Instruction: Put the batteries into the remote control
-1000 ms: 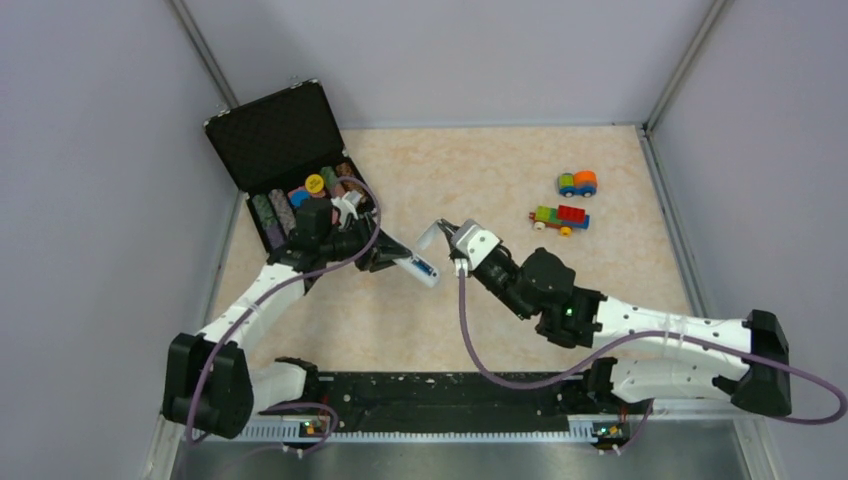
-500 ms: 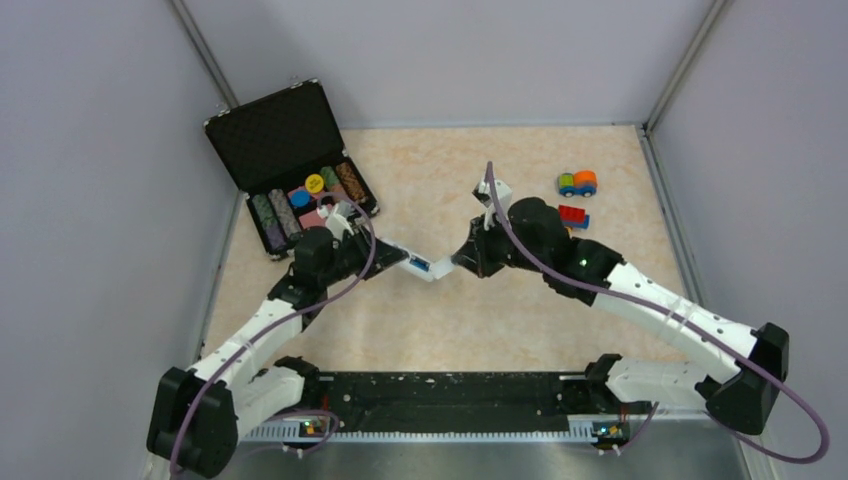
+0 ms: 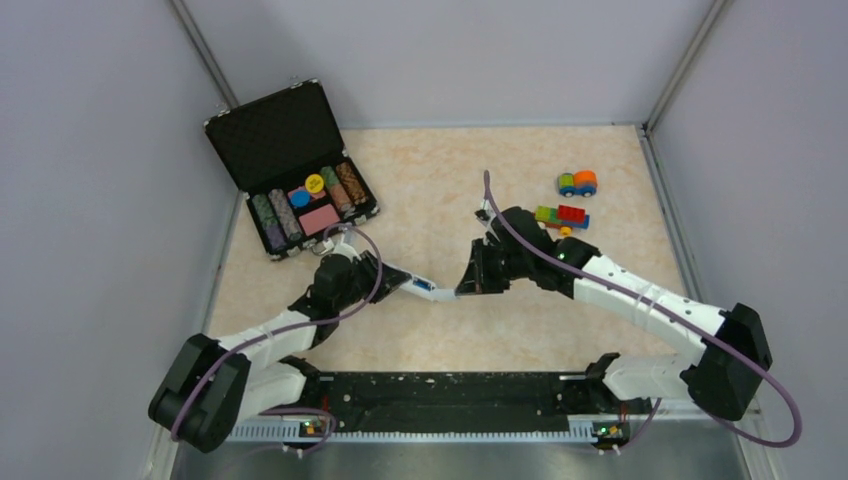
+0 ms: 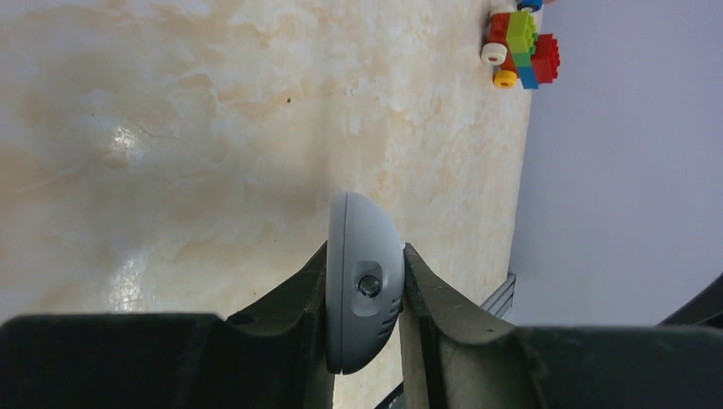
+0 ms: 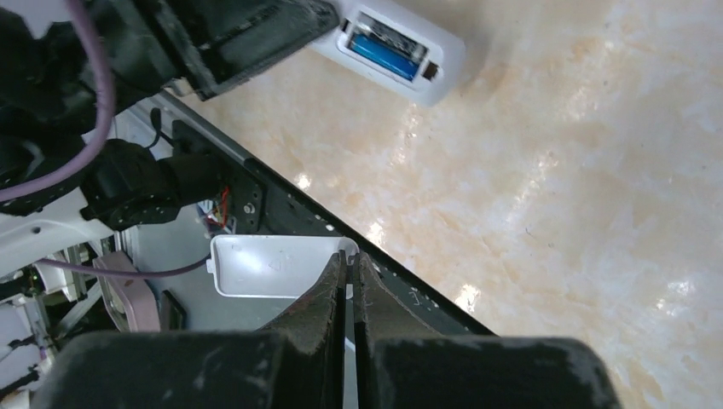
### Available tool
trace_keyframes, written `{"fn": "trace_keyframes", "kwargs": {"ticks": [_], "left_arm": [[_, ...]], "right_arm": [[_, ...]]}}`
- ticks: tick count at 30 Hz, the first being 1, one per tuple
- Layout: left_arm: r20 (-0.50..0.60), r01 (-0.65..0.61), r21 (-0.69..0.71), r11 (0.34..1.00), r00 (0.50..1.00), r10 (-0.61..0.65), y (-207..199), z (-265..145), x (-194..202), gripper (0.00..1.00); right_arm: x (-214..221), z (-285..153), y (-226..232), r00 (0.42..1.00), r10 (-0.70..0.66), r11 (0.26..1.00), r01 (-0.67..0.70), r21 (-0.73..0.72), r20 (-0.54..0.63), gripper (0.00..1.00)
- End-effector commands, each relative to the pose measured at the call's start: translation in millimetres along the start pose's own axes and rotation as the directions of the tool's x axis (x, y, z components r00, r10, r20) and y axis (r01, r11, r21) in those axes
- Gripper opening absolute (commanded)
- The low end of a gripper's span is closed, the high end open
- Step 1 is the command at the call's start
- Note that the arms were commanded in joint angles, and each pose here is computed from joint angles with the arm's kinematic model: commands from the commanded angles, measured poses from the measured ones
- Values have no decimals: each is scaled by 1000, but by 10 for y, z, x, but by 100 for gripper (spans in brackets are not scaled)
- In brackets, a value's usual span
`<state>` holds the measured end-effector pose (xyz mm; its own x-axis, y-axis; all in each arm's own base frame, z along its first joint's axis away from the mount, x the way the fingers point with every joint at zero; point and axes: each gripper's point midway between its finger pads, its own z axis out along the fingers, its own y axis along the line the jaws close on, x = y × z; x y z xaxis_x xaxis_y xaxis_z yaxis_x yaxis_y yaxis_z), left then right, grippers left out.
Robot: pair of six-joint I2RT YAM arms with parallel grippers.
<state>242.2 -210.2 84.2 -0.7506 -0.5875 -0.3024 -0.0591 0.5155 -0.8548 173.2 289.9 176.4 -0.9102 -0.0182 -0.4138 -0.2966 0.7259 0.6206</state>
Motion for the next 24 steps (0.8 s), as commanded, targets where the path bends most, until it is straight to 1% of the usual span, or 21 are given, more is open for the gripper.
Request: {"fn": "trace_keyframes", "kwargs": {"ticks": [1, 3, 8, 10, 11, 14, 17, 20, 24], "left_arm": [[150, -18, 33, 999, 989, 13, -128, 28, -247, 13], [152, 12, -2, 1000, 988, -11, 22, 22, -192, 20], [176, 73, -63, 995, 982, -60, 345, -41, -98, 23], [188, 83, -90, 993, 980, -65, 428, -65, -88, 27], [195, 82, -98, 992, 979, -61, 444, -77, -97, 30], [212, 80, -150, 986, 976, -47, 512, -128, -127, 45], [257, 94, -243, 965, 966, -29, 635, -242, -205, 60], [302, 109, -308, 945, 953, -12, 721, -383, -272, 69], [338, 164, -370, 914, 941, -32, 865, -540, -266, 75]], "right_arm": [[18, 73, -84, 997, 79, 997, -79, 18, -10, 0], [23, 94, -100, 996, 84, 996, -84, 23, -12, 0], [12, 133, -133, 996, 88, 996, -88, 33, -10, 0], [14, 151, -146, 996, 91, 995, -91, 38, -13, 0], [13, 155, -150, 996, 93, 995, -92, 38, -13, 0], [25, 176, -166, 995, 96, 995, -95, 44, -18, 0], [46, 194, -197, 994, 106, 993, -104, 52, -24, 0], [77, 217, -228, 993, 116, 992, -114, 55, -38, 0], [101, 240, -256, 990, 131, 990, -128, 54, -49, 0]]}}
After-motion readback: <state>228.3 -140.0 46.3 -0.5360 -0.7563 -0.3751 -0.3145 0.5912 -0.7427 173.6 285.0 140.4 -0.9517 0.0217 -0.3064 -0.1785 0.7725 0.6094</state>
